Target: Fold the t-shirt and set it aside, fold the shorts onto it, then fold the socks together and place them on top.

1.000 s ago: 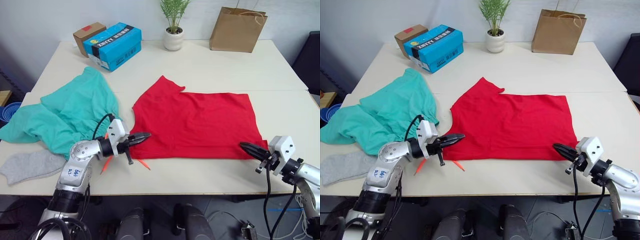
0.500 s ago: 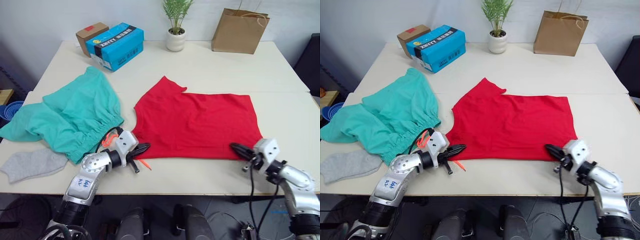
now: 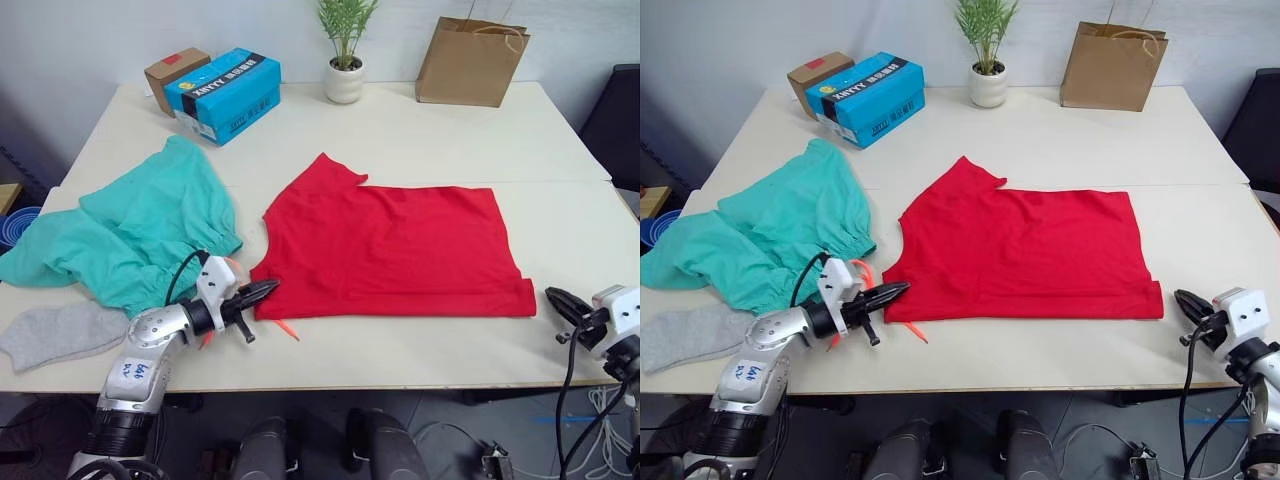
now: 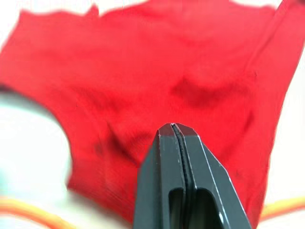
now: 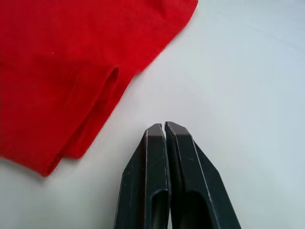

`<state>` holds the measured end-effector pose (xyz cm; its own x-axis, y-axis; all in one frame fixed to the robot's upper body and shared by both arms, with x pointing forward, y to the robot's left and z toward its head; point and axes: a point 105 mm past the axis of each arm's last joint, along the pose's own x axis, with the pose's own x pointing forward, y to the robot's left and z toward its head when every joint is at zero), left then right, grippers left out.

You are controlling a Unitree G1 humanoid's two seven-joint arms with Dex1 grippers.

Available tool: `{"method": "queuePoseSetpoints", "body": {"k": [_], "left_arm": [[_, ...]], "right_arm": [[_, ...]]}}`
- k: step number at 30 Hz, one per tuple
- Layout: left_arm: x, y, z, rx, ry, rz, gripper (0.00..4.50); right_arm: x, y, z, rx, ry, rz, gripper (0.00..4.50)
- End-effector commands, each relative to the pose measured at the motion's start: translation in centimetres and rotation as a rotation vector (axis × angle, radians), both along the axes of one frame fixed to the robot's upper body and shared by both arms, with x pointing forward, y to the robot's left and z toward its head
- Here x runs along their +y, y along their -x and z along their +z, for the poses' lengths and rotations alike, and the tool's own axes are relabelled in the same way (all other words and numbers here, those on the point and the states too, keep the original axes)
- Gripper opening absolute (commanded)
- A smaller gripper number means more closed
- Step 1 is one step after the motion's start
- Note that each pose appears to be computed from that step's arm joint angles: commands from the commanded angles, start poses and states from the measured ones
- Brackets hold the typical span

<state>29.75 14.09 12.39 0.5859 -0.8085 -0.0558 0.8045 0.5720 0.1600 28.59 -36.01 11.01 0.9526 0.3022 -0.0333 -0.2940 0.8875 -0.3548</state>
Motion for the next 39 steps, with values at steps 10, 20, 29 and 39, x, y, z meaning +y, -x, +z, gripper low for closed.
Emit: {"method": "queuePoseSetpoints", "body": {"k": [10, 20, 29, 39], "left_arm": [[-1.5, 3.4, -0.4, -0.082, -0.286, -0.231, 1.54], [-2.2, 1.6, -1.8, -0.079, -0.401, -0.2, 4.1], [-3.3, 0.7, -2.4, -0.061, -0.435, -0.149, 4.1], [-1.7, 0.1, -3.0, -0.04, -0.509, -0.07, 3.95]], "right_arm": [[9.6, 2.9, 0.8, 0.177, 0.271, 0.549, 1.66], [5.0, 2.3, -0.9, 0.288, 0.408, 0.444, 4.23], [2.1, 1.9, -1.8, 0.37, 0.418, 0.368, 4.23], [2.9, 0.7, -1.8, 0.36, 0.458, 0.409, 3.35]]}}
